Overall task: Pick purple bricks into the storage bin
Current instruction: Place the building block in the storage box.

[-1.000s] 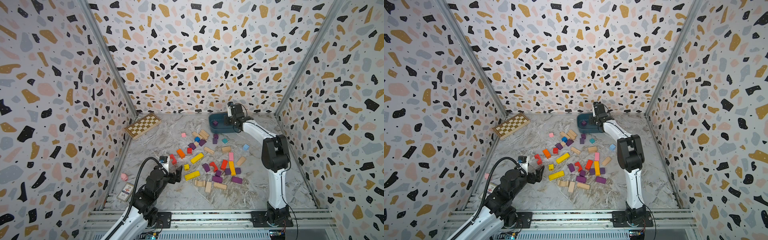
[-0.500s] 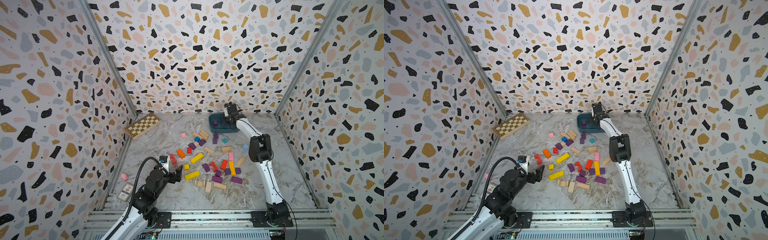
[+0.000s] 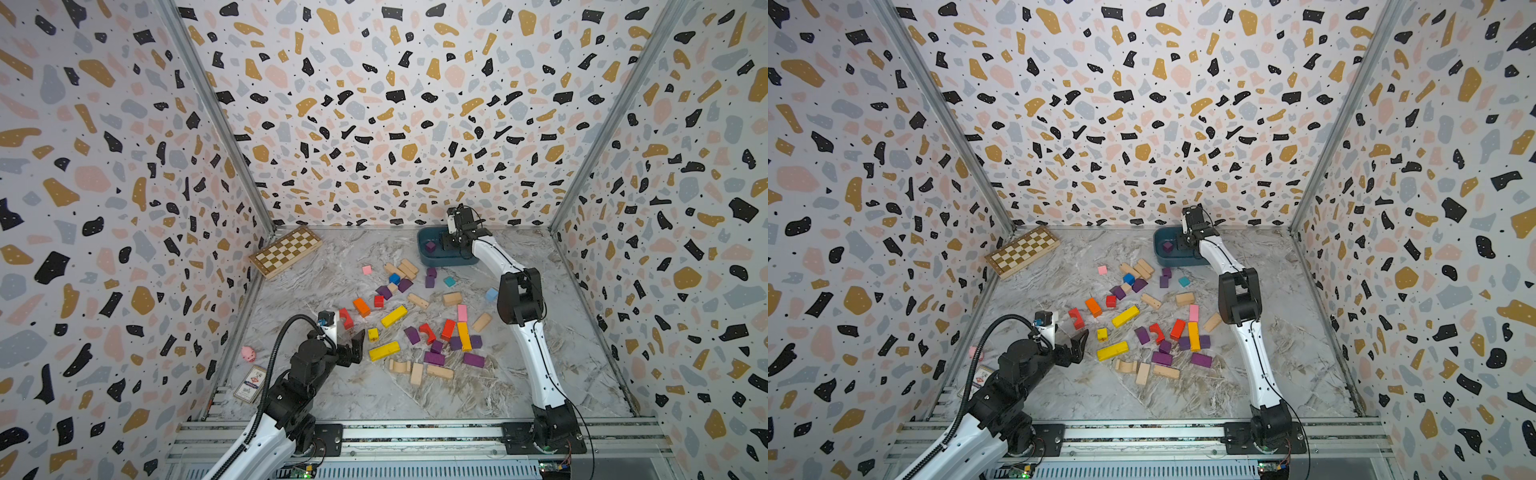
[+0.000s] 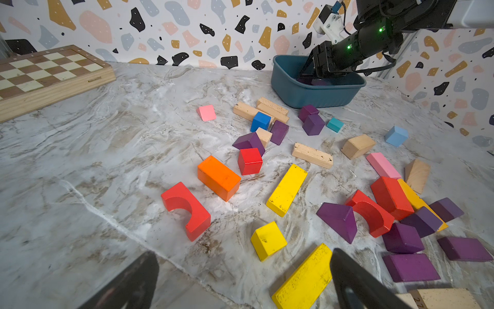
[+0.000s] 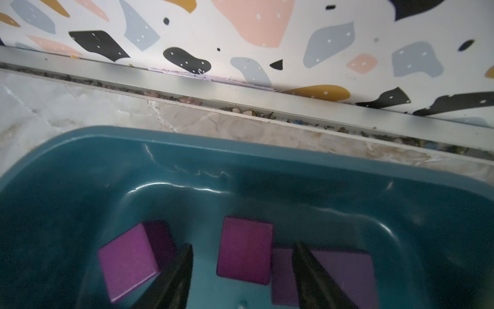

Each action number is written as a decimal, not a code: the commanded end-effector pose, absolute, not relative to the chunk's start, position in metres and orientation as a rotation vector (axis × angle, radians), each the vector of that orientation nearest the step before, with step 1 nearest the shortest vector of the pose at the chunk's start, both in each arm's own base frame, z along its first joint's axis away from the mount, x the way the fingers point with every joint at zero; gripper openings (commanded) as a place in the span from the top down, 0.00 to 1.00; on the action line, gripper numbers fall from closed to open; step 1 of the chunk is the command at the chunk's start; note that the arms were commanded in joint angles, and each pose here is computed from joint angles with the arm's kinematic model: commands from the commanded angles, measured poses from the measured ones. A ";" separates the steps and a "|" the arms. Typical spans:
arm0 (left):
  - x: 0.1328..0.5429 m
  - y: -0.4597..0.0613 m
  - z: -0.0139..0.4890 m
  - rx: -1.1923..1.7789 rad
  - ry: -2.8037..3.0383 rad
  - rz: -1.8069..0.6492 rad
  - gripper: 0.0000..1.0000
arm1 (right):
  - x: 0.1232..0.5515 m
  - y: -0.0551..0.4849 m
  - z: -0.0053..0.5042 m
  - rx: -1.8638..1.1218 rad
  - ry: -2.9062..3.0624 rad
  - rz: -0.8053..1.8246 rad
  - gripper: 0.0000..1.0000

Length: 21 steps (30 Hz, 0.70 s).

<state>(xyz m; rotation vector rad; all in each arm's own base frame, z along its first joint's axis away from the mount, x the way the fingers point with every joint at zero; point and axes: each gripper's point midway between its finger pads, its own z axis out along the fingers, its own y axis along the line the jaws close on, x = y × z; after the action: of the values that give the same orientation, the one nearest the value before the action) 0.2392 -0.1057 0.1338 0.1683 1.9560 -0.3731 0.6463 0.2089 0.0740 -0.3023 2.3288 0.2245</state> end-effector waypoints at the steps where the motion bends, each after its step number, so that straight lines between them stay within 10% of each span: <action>1: 0.242 -0.107 0.143 0.172 1.911 -0.380 0.01 | 0.646 0.205 0.189 -0.305 2.156 0.222 0.30; 21: 0.242 -0.108 0.142 0.176 1.916 -0.379 0.01 | 0.456 0.220 0.202 -0.408 2.188 0.283 0.03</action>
<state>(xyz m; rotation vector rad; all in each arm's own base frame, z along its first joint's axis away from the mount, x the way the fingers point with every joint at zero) 0.2392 -0.1058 0.1336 0.1692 1.9570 -0.3729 0.4721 0.2193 0.1857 -0.4555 2.2410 0.2713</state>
